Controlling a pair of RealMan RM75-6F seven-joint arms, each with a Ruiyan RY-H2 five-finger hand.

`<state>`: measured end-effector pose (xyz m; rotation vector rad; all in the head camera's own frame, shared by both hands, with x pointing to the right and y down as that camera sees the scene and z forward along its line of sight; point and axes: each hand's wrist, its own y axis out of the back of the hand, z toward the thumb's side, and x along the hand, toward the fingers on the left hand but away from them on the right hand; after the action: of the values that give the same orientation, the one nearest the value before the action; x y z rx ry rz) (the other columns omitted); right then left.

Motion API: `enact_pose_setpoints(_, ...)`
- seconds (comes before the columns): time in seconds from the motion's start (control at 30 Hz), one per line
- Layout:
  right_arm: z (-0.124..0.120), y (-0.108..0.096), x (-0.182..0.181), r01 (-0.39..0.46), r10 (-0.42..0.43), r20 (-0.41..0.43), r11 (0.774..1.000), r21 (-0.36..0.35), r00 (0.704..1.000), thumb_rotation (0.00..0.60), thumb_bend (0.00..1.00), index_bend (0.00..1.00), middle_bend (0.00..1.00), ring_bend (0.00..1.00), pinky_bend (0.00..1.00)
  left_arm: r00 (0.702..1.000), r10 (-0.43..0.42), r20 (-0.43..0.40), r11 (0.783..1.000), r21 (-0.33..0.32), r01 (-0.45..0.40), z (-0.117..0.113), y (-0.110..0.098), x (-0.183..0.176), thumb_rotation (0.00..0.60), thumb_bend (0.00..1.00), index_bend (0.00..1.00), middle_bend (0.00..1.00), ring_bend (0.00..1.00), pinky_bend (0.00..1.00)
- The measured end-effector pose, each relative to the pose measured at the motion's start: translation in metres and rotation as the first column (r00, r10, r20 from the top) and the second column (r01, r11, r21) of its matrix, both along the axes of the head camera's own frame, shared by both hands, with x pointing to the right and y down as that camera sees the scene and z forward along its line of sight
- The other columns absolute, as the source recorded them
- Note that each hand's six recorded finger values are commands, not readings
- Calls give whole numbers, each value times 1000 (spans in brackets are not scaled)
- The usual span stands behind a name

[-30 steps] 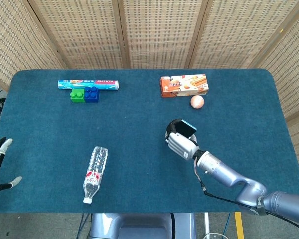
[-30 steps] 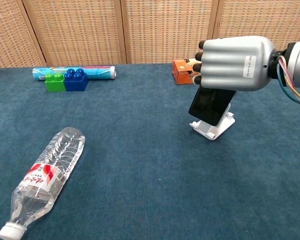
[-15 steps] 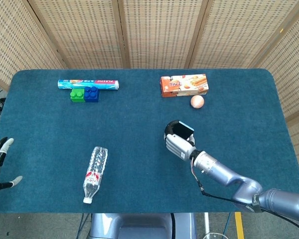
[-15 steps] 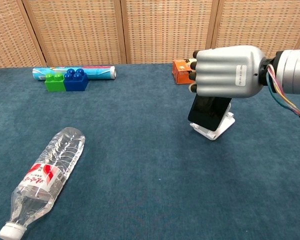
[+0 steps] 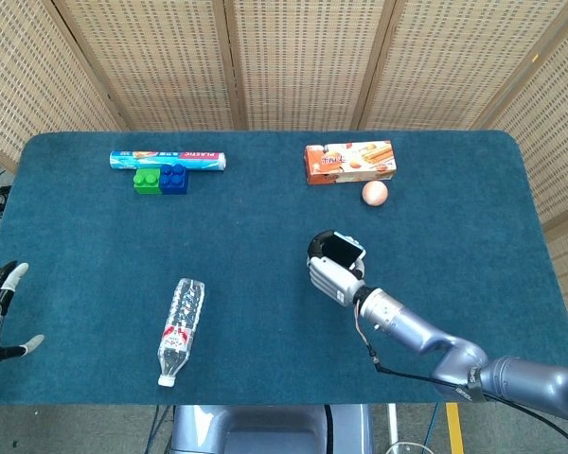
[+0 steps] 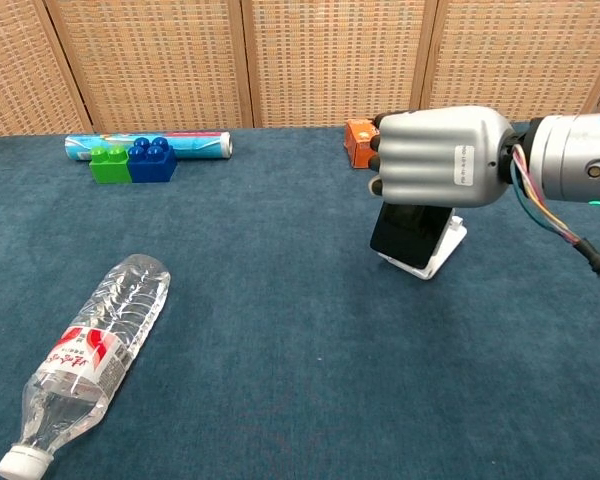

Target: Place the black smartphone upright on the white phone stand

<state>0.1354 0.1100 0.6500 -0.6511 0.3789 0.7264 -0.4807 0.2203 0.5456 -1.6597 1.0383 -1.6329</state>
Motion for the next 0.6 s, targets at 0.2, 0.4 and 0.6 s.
enact_pose_setpoints(0.2, -1, 0, 0, -2, 2, -6, 1000, 6, 1000, 600, 646, 476, 495, 527, 434, 1000, 0, 0, 1000, -4, 0, 1, 0, -1, 600, 5, 0, 0, 0, 0)
enact_pose_setpoints(0.4, -2, 0, 2, 14, -14, -25, 1000, 19, 1000, 600, 646, 476, 495, 527, 435, 1000, 2, 0, 1000, -7, -2, 1, 0, -1, 600, 6, 0, 0, 0, 0)
enact_pose_setpoints(0.6, -1, 2, 6, 31, -30, -45, 999, 26, 999, 600, 646, 476, 495, 527, 434, 1000, 6, 0, 1000, -9, -6, 2, 0, 0, 600, 6, 0, 0, 0, 0)
